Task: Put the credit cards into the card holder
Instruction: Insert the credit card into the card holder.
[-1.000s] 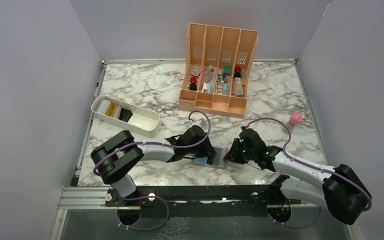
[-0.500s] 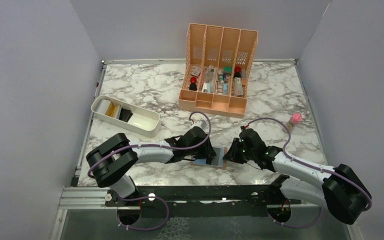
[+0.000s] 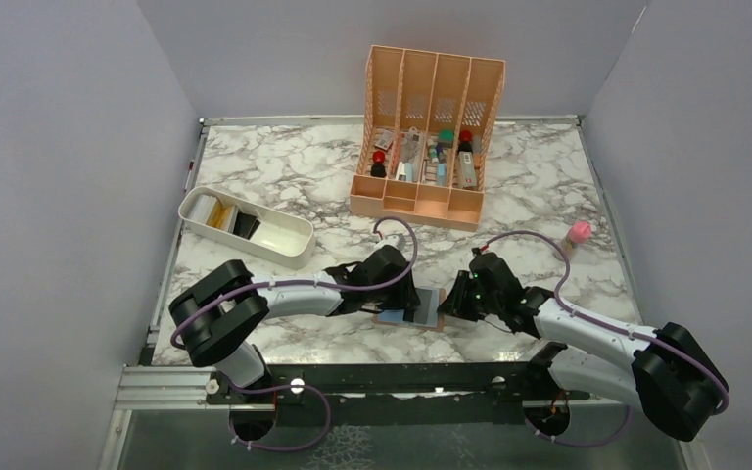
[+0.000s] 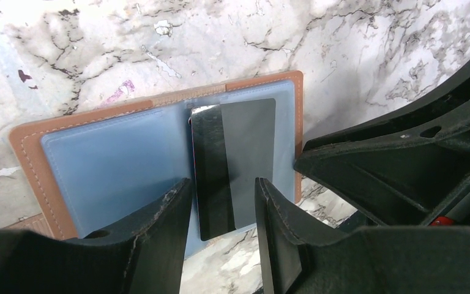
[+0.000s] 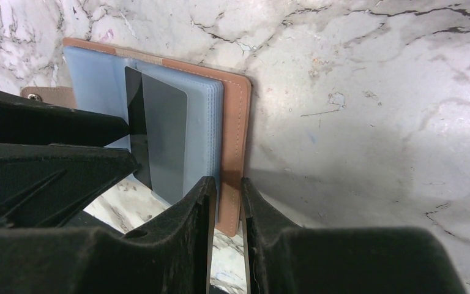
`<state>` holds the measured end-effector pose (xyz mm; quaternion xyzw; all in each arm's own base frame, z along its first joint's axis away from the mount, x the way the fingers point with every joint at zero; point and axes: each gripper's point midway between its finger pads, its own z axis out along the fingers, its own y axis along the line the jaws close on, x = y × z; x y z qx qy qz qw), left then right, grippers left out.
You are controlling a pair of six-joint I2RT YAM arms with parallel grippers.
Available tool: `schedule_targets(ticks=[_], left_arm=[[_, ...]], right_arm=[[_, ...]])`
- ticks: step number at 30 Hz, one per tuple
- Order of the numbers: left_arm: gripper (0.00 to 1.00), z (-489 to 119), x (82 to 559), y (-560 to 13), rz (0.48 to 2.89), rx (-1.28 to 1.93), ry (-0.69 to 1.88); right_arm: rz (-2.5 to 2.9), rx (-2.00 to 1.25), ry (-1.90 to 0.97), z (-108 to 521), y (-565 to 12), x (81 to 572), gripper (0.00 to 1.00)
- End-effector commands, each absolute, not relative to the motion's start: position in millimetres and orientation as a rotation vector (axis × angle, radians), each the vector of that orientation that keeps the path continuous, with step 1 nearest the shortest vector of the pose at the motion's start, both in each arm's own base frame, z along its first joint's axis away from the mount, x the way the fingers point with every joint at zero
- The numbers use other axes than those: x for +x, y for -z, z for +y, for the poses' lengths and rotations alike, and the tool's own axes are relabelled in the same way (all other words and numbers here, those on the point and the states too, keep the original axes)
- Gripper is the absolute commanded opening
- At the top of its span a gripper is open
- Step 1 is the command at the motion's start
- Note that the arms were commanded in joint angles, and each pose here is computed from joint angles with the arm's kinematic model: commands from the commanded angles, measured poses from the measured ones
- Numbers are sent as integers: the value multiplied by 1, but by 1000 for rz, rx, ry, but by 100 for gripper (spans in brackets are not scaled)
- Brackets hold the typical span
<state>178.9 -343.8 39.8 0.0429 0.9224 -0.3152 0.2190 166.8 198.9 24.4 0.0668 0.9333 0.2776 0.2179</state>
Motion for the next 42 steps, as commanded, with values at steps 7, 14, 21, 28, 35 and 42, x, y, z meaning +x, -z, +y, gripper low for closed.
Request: schedule_targets(ticks=[7,14,21,28,35,42], left_arm=[[47,-348,183,-46,2531,152,856],[47,-360,180,-45,2526,125,944],[47,-367,171,-33,2549,88,1016],[46,-382,165,-44,2529,78,1091],[46,-374,164,-39,2547,62,1019],[46,-385,163,-52,2517,82,1060]], right_arm=[[2601,181,-733,193,-16,163,26],[2607,173,-744,195,-15,163,26],[2597,177,-750,195,-16,163,26],[2591,175,-749,196,-16,166,26],[2586,174,-726,196,-16,170,26],[2578,143,-724,198,-16,174,26]])
